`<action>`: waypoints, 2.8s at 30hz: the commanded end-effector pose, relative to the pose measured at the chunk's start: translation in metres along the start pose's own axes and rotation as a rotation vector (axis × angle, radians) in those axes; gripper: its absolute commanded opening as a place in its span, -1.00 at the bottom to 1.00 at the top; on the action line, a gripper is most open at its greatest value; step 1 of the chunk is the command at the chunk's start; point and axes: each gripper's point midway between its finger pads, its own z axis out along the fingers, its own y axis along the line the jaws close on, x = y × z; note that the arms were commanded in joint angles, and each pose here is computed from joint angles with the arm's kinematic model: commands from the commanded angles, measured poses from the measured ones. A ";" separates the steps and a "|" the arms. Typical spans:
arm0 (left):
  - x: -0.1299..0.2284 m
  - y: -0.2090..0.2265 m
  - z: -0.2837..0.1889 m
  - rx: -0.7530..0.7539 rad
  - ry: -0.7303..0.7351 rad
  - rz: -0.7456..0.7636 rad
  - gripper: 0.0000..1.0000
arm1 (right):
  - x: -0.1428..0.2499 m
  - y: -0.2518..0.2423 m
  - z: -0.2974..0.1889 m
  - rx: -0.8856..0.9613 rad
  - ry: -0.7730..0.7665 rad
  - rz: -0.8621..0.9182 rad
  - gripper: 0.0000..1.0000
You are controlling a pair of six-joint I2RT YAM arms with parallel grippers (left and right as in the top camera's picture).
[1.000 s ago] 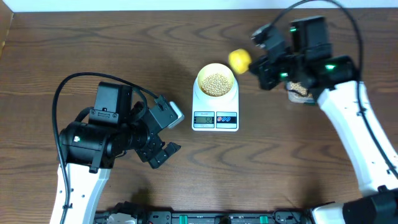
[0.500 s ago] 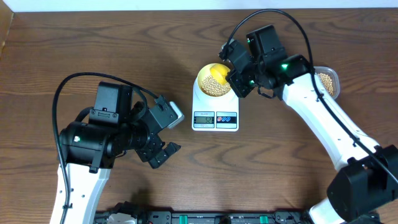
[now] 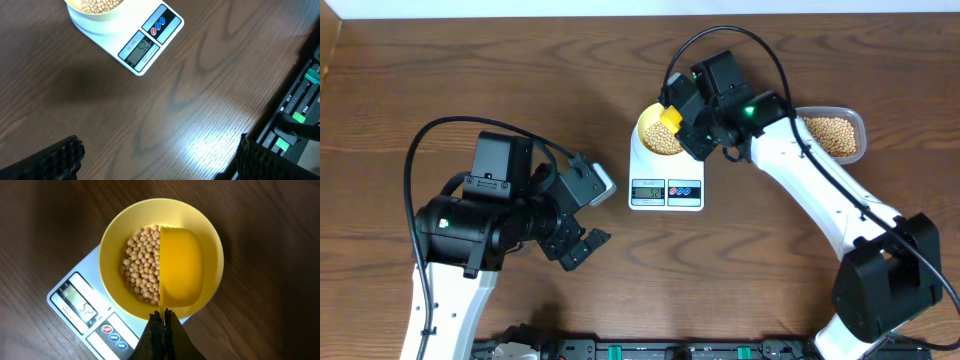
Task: Scoop item into bowl and weigh 50g on scale
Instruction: 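Tilt the scoop to pour soybeans into the bowl, then carry the scoop with right gripper back over the tub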
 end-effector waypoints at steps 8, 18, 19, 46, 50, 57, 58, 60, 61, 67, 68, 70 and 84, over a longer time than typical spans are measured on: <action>-0.004 0.001 -0.006 -0.014 -0.017 0.023 0.99 | 0.003 -0.001 0.014 0.007 0.030 -0.023 -0.98; -0.004 0.001 -0.006 -0.014 -0.017 0.023 0.99 | -0.001 0.018 0.015 -0.101 0.003 0.025 -0.98; -0.004 0.001 -0.006 -0.014 -0.017 0.023 0.99 | -0.001 0.019 0.015 -0.107 0.002 0.026 -0.98; -0.004 0.001 -0.006 -0.014 -0.017 0.023 0.99 | 0.006 0.016 0.022 -0.050 0.028 -0.016 -0.98; -0.004 0.001 -0.006 -0.014 -0.017 0.023 0.99 | 0.009 0.012 0.025 -0.022 0.046 -0.017 -0.98; -0.004 0.001 -0.006 -0.014 -0.017 0.023 0.98 | 0.012 -0.006 0.027 0.072 0.065 -0.019 -0.98; -0.004 0.001 -0.006 -0.014 -0.017 0.023 0.99 | 0.015 -0.005 0.030 0.065 0.077 -0.018 -0.98; -0.004 0.001 -0.006 -0.014 -0.017 0.023 0.99 | 0.016 0.009 0.036 -0.007 0.078 -0.009 -0.98; -0.004 0.001 -0.006 -0.014 -0.017 0.023 0.99 | 0.015 0.012 0.036 -0.020 0.072 -0.006 -0.98; -0.004 0.001 -0.006 -0.014 -0.017 0.023 0.99 | 0.006 0.022 0.031 -0.058 0.038 0.045 -0.98; -0.004 0.001 -0.006 -0.014 -0.017 0.023 0.99 | 0.005 0.023 0.029 -0.072 0.030 0.046 -0.98; -0.004 0.001 -0.006 -0.014 -0.017 0.023 0.99 | 0.002 0.027 0.026 -0.091 0.017 0.059 -0.98; -0.004 0.001 -0.006 -0.014 -0.017 0.023 0.99 | 0.002 0.015 0.017 -0.208 -0.014 0.299 -0.98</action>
